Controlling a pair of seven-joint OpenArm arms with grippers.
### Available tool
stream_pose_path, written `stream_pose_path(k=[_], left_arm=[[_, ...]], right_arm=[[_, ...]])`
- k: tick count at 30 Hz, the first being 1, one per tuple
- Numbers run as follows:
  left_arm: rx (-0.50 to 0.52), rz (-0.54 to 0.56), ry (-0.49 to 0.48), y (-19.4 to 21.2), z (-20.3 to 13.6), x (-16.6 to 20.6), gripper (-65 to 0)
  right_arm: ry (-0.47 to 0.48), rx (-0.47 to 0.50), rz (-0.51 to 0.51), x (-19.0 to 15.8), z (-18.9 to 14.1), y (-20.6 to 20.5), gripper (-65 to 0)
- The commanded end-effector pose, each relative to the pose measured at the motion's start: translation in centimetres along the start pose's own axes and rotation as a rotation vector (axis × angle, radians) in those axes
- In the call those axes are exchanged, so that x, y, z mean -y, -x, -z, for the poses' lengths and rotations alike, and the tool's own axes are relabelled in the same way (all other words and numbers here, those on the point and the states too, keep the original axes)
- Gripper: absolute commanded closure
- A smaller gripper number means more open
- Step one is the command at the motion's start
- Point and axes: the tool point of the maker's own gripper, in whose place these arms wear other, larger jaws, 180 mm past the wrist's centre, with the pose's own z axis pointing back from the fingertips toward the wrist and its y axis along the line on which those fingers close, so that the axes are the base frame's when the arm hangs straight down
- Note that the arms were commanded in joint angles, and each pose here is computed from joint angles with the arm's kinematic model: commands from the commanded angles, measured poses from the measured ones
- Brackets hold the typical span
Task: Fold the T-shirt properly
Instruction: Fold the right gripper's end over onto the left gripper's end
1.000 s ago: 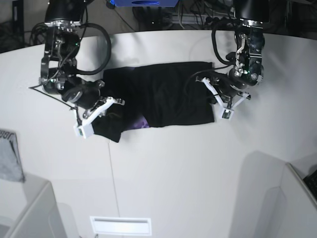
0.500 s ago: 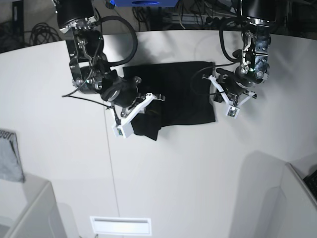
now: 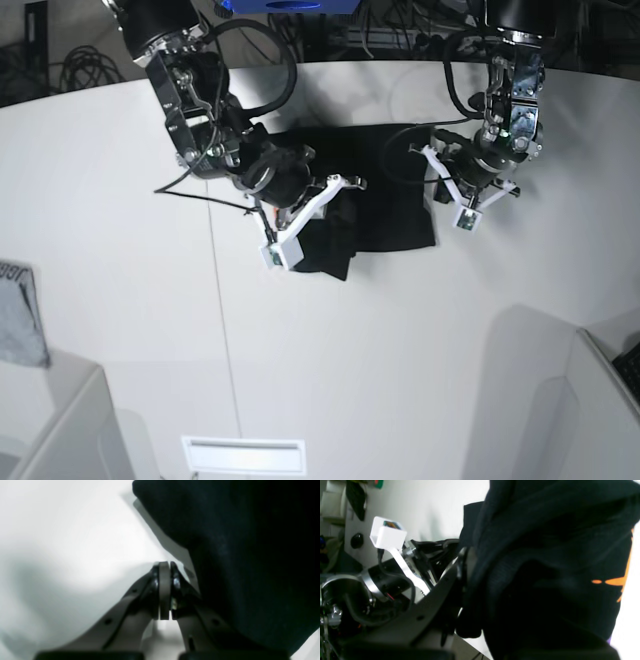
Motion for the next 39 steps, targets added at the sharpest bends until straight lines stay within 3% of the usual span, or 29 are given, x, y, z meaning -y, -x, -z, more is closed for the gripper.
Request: stream_pose_path(k=[1, 10, 14, 18, 30, 39], left_arm=[[-0.072, 0.019, -0.021, 1.6, -0.2, -0.5, 0.0], [-0.073, 0.017, -0.021, 1.7, -0.2, -0.5, 0.0], [-0.082, 0.016, -0.019, 2.2, -0.3, -0.4, 0.0], [-0.072, 0.024, -0.02, 2.2, -1.0, -0.3, 0.0], [-0.061, -0.082, -0.206, 4.4, -5.8, -6.8, 0.0], [-0.073, -0.114, -0.265, 5.8, -7.4, -9.2, 0.0]], right_arm=[[-0.026, 0.033, -0.009, -0.9, -0.2, -1.1, 0.0], [-0.093, -0.006, -0.046, -4.1, 1.4, -0.6, 0.0], [-0.056, -0.05, -0.019, -2.8, 3.1, 0.4, 0.0], [-0.047, -0.012, -0.012, -2.4, 3.4, -0.2, 0.0], [0.005, 0.002, -0.013, -0.7, 5.7, 1.0, 0.0], [0.017, -0.034, -0.009, -0.8, 7.3, 2.1, 0.0]])
